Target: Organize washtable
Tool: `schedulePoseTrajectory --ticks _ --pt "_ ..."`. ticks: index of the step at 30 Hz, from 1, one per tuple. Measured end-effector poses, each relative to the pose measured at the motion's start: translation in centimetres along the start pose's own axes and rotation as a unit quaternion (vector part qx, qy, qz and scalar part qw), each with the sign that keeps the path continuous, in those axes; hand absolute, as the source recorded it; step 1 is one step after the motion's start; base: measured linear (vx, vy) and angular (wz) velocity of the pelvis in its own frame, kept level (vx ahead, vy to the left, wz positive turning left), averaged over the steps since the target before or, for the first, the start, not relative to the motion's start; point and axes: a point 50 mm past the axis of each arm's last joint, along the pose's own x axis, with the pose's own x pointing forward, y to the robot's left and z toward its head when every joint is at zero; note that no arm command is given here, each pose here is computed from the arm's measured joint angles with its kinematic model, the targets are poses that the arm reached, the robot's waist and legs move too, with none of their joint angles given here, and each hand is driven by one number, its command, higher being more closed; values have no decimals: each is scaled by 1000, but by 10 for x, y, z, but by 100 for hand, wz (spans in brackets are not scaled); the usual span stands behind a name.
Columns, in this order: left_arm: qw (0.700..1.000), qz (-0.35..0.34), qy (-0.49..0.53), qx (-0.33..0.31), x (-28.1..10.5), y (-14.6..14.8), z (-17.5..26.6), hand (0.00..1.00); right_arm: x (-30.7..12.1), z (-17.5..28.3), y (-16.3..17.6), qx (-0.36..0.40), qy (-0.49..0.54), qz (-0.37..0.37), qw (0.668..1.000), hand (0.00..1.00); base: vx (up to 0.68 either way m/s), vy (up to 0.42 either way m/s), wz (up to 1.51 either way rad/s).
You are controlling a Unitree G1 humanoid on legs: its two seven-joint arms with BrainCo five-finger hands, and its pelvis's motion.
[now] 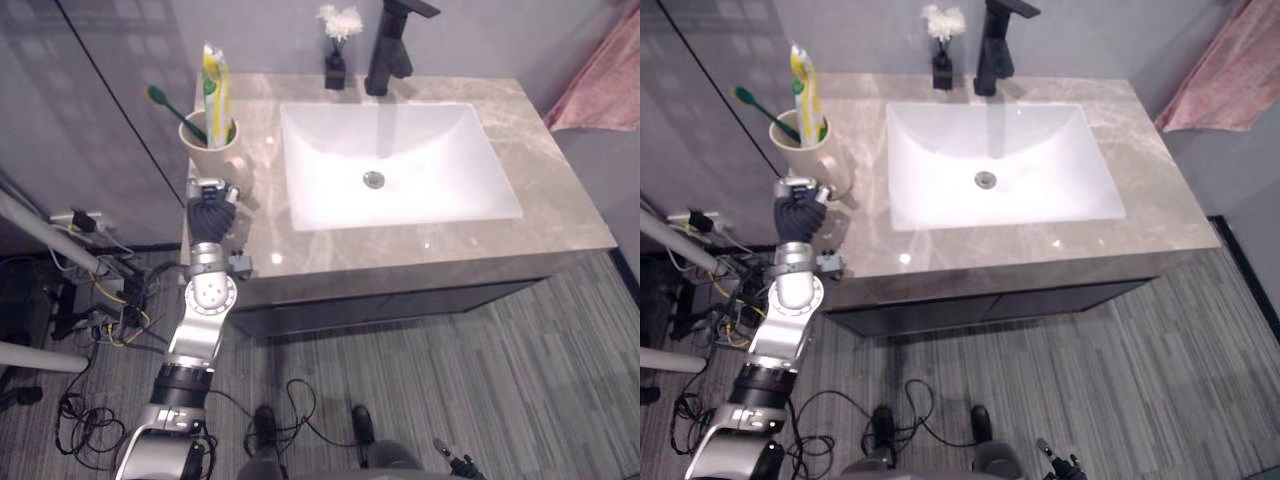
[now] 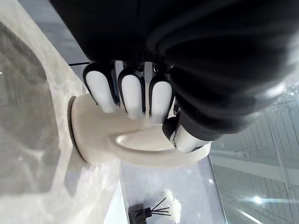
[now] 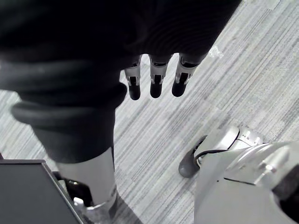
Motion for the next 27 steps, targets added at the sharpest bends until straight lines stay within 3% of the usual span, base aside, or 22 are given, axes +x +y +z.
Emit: schedulePoseTrajectory --ticks 27 --pt "1000 -3 26 12 -2 0 -11 100 0 1 0 -3 -1 1 1000 0 1 -6 -1"
